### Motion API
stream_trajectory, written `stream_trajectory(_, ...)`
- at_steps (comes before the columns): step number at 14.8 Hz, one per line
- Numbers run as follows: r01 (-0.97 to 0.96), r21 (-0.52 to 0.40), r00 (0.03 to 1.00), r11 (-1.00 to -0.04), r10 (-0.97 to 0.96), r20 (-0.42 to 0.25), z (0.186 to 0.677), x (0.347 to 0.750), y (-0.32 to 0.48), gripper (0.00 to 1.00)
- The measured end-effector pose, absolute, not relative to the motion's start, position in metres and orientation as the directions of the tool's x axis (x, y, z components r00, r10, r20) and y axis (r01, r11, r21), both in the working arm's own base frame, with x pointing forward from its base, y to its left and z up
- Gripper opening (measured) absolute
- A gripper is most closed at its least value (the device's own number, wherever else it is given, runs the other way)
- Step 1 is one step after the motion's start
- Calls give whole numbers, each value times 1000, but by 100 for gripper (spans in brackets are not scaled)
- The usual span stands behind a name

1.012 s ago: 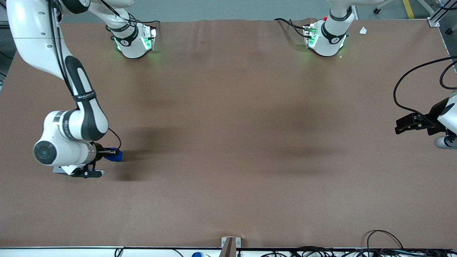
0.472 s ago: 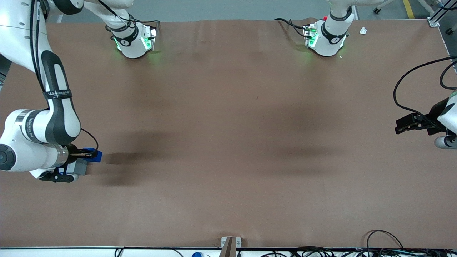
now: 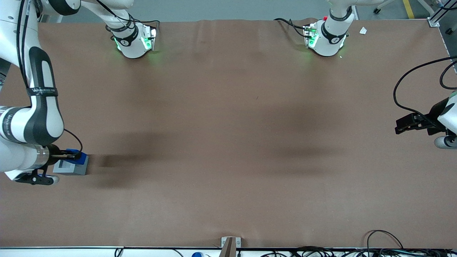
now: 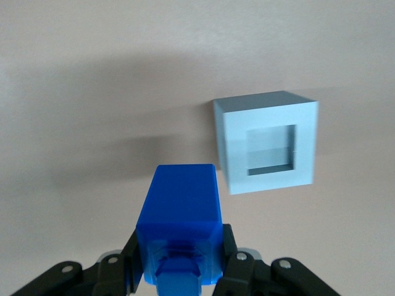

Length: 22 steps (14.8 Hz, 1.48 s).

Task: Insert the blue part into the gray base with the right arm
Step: 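Carry the blue block over the gray base's opening, then lower the blue block into the gray base's square opening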

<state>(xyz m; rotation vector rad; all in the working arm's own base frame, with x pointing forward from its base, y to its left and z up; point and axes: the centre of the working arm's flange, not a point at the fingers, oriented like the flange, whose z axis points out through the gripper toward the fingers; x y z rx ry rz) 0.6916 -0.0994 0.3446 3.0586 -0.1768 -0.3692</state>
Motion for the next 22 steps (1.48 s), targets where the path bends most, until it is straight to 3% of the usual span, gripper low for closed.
stream_trajectory(11,-37,32,967,-999,-44,-252,321,703,-171,51)
stream_trajectory(22,-37,21,961,-999,-41,-275,297,701,-187,51)
